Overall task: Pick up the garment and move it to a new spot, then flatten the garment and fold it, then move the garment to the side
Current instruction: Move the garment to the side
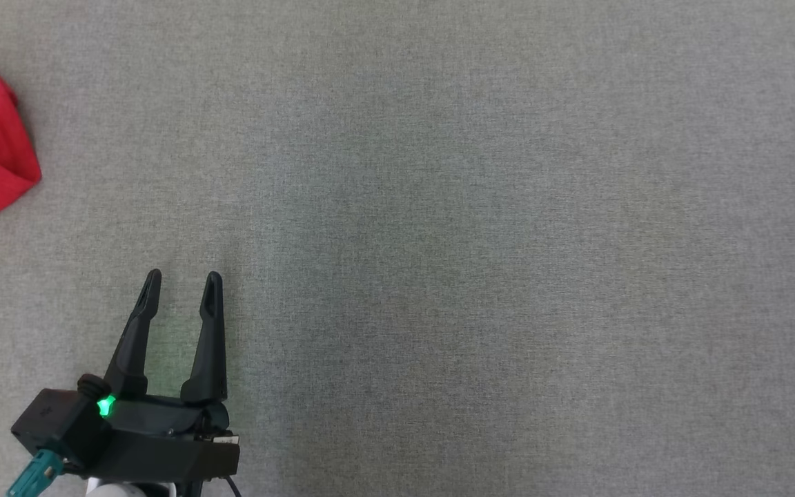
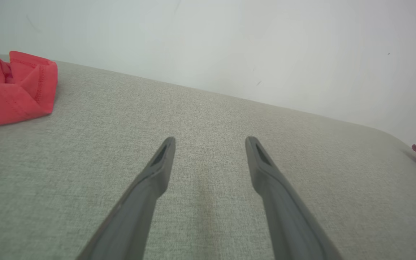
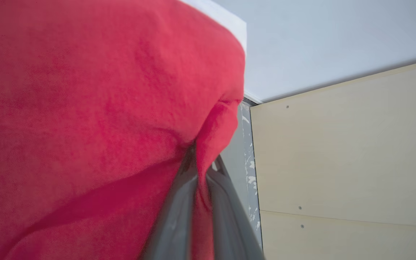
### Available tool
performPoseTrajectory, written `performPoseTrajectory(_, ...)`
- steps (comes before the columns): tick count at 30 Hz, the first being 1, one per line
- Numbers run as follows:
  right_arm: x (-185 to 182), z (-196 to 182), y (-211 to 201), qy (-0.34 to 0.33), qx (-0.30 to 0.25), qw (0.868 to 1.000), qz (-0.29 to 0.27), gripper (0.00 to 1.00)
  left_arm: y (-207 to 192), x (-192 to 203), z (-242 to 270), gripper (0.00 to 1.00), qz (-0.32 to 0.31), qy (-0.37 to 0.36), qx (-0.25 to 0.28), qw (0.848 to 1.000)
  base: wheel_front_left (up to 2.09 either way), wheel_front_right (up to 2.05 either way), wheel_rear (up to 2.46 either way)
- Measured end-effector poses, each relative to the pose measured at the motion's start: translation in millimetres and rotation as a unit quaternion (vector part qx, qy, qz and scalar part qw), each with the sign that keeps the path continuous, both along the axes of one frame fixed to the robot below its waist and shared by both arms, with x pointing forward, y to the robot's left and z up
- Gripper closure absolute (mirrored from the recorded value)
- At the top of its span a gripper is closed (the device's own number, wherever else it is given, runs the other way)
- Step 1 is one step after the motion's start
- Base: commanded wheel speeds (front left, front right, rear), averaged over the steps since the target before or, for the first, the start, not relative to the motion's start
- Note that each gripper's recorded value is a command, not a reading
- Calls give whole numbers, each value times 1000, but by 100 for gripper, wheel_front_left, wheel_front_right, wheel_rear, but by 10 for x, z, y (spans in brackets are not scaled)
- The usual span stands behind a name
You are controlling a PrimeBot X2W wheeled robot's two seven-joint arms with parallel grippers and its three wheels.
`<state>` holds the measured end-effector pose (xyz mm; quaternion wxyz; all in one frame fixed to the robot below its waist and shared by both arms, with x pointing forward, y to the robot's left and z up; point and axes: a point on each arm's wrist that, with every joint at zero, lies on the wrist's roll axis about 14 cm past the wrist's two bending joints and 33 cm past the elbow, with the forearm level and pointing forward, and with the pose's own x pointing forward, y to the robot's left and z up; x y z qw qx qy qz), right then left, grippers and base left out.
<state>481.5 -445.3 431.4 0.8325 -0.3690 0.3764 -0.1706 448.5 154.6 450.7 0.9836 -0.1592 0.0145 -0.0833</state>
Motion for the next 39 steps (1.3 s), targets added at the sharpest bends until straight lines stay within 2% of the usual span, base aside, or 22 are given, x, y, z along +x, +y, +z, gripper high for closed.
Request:
performPoseTrajectory(1,-25,15,-28,-4,0,1000,-5,87,1,0,2,0,-1,0,1,1000,0,0,0)
performPoseTrajectory(2,-48,27,-44,-8,-1,1000,-6,0,-2,-1,5,0,-2,-1,2,1000,0,0,0)
performPoseTrajectory(5,-46,59,7,-30,6,1000,6,0,-10,-2,9,0,-5,-1,3,1000,0,0,0)
performPoseTrajectory(12,59,306,203,-98,0,993,70,0,-89,-3,46,0,-19,-6,3,1000,0,0,0)
performPoseTrajectory(16,119,420,436,-148,26,983,105,0,-119,-30,92,0,-22,-10,0,1000,0,0,0)
performPoseTrajectory(19,168,510,715,-192,67,970,132,0,-104,-66,153,0,-17,-15,-4,1000,0,0,0)
performPoseTrajectory(25,195,587,1483,-269,183,929,178,0,-25,-187,269,0,4,-22,-12,1000,0,0,0)
performPoseTrajectory(28,23,580,1752,-287,230,910,192,0,7,-304,312,0,14,-22,-17,1000,0,0,0)
performPoseTrajectory(34,-363,635,2224,-334,335,860,191,0,120,-544,437,0,34,-33,-10,999,0,0,0)
performPoseTrajectory(39,-698,610,2571,-337,384,836,199,0,185,-789,520,0,47,-42,-8,998,0,0,0)
